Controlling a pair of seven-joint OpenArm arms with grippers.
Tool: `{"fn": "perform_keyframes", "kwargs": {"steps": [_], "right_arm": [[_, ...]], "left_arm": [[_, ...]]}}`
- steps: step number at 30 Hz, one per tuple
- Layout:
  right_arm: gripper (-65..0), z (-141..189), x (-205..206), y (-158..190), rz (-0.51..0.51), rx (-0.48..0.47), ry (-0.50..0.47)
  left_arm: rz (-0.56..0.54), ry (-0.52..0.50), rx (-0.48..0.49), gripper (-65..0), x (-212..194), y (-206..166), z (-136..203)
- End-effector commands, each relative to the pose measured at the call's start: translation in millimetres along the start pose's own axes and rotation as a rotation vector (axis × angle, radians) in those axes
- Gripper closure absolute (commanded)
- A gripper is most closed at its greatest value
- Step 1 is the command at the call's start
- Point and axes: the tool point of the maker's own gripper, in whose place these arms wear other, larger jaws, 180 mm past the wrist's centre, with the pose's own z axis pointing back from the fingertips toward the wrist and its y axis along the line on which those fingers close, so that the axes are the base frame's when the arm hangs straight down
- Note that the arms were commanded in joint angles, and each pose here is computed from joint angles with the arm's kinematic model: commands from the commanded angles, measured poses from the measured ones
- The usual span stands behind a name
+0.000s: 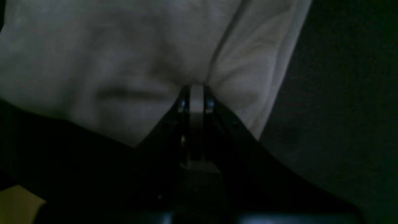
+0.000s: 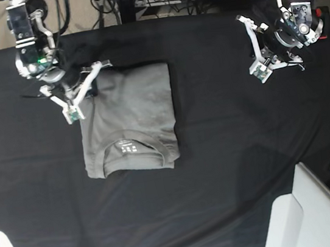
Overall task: Fold the T-shirt properly
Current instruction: 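Press and smooth the folded shirt with the right gripper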
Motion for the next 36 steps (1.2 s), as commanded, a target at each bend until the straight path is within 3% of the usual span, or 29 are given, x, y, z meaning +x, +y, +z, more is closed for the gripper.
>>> {"fn": "perform_keyframes", "kwargs": {"steps": [1,5,8,11,20,27,36], "right_arm": [[0.0,1.7,8.9,-4.0,0.006,-0.011,-0.026],[0.0,13.1,23.4,-0.8,0.021,-0.013,-0.075],[0.0,37.4,59.5,9.9,0.066,-0.009,-0.187],[0.0,44.5,88.9,39.2,0.158,0.052,-0.222],[0.0,-1.3,135.5,111.1,0.413,0.208,-0.16],[0.0,-50.3,151.7,132.4,0.432,0.239,-0.083],[0.0,-86.6,159.3,111.2,0.401,0.215,-0.07]], "left_arm": [[-0.012,-0.019,0.022,0.0,5.4,7.9,4.0],[-0.01,-0.016,0.02,0.0,4.1,7.4,3.3],[-0.009,-0.013,0.018,0.0,3.1,6.8,3.1],[-0.006,-0.005,0.011,0.0,-1.4,3.6,3.0],[0.012,-0.002,-0.014,0.0,-4.4,-9.6,0.9],[0.032,-0.022,-0.023,0.0,2.6,-17.6,-0.7],[0.042,0.001,-0.035,0.0,-8.7,-22.9,-0.6]]}}
